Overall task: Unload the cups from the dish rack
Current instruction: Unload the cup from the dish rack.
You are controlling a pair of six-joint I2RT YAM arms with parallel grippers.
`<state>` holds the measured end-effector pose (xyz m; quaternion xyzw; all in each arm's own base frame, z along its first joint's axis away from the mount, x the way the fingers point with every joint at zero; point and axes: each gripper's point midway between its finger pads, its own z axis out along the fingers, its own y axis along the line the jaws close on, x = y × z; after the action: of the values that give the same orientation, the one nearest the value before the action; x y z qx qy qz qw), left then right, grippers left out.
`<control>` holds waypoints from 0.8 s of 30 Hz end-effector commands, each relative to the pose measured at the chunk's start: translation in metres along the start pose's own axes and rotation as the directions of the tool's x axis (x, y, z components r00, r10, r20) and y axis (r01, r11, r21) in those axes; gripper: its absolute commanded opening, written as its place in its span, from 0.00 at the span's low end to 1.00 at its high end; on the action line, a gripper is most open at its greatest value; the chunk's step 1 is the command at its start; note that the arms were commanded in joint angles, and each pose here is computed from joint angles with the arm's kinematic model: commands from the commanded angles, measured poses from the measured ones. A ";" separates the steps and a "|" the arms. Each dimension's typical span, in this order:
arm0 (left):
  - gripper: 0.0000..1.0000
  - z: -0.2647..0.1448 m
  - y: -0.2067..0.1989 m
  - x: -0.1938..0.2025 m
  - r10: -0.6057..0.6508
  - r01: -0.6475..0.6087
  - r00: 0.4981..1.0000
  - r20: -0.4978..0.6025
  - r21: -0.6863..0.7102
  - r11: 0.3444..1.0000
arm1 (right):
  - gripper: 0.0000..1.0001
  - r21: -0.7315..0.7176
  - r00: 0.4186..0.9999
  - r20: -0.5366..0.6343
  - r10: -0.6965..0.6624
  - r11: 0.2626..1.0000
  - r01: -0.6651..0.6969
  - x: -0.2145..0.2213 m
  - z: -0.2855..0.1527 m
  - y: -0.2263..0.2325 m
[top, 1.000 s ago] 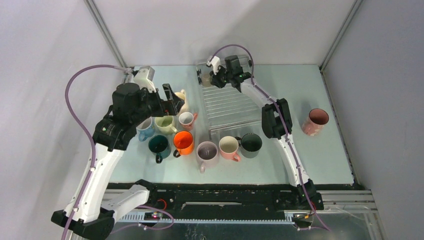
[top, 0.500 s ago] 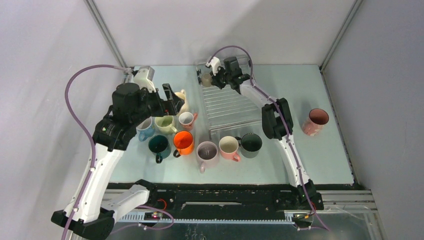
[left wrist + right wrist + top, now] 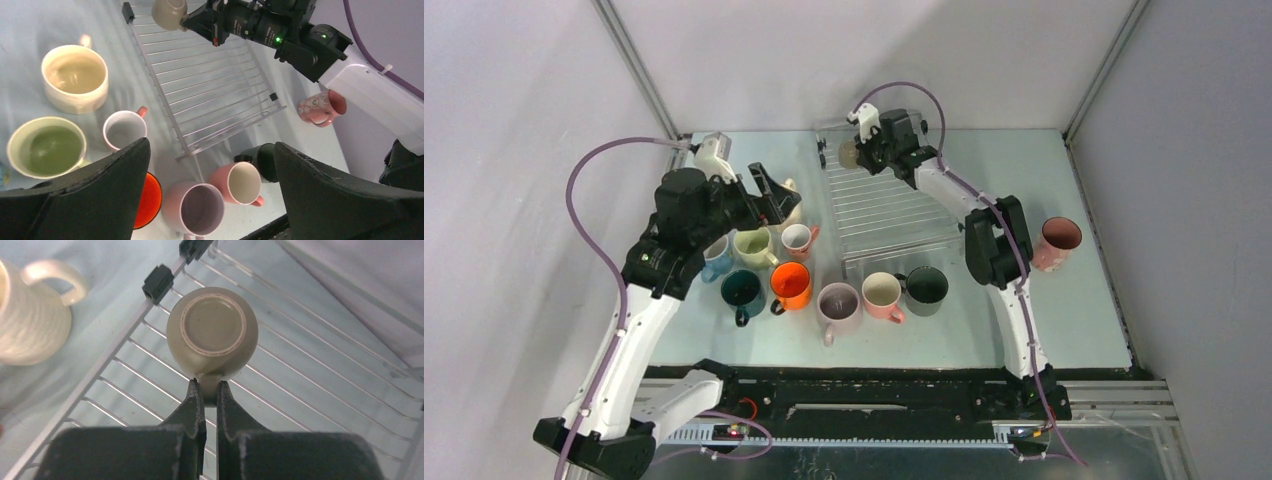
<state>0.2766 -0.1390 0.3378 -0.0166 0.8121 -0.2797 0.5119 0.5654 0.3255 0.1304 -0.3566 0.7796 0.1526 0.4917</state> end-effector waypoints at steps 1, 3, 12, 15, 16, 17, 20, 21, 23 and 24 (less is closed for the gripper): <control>1.00 0.010 -0.017 -0.006 -0.093 0.090 0.995 0.023 0.111 0.990 | 0.00 0.083 0.979 0.201 0.038 0.995 -0.056 -0.095 -0.057 -0.011; 1.00 0.016 -0.021 -0.006 -0.135 0.131 0.991 0.019 0.141 0.981 | 0.00 0.084 0.975 0.209 0.074 0.992 -0.093 -0.102 -0.071 -0.010; 1.00 0.045 -0.044 -0.021 -0.342 0.322 0.940 0.010 0.313 0.894 | 0.00 0.009 0.935 0.243 0.258 0.963 -0.268 -0.124 -0.146 0.024; 1.00 0.053 -0.050 -0.030 -0.396 0.364 0.918 0.016 0.363 0.858 | 0.00 -0.042 0.912 0.253 0.323 0.946 -0.323 -0.131 -0.171 0.038; 1.00 0.056 -0.051 -0.031 -0.410 0.374 0.912 0.018 0.375 0.848 | 0.00 -0.058 0.905 0.257 0.339 0.940 -0.336 -0.133 -0.180 0.042; 1.00 0.059 -0.051 -0.033 -0.424 0.386 0.905 0.017 0.382 0.840 | 0.00 -0.075 0.896 0.260 0.359 0.933 -0.353 -0.135 -0.188 0.046; 1.00 0.066 -0.054 -0.036 -0.462 0.417 0.887 0.008 0.415 0.809 | 0.00 -0.130 0.871 0.271 0.410 0.912 -0.389 -0.142 -0.210 0.058; 1.00 0.067 -0.055 -0.037 -0.475 0.428 0.880 0.005 0.427 0.797 | 0.00 -0.149 0.865 0.272 0.423 0.906 -0.396 -0.143 -0.216 0.063; 1.00 0.070 -0.059 -0.039 -0.501 0.448 0.865 -0.005 0.455 0.770 | 0.00 -0.183 0.853 0.274 0.443 0.895 -0.406 -0.146 -0.229 0.072; 1.00 0.073 -0.059 -0.039 -0.514 0.461 0.858 -0.014 0.462 0.758 | 0.00 -0.204 0.846 0.275 0.456 0.888 -0.412 -0.147 -0.236 0.078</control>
<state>0.3395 -0.2018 0.3537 -0.1239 0.7066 -0.5259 0.4569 0.4259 0.2959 0.3134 -0.1902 0.7739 0.3032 0.5225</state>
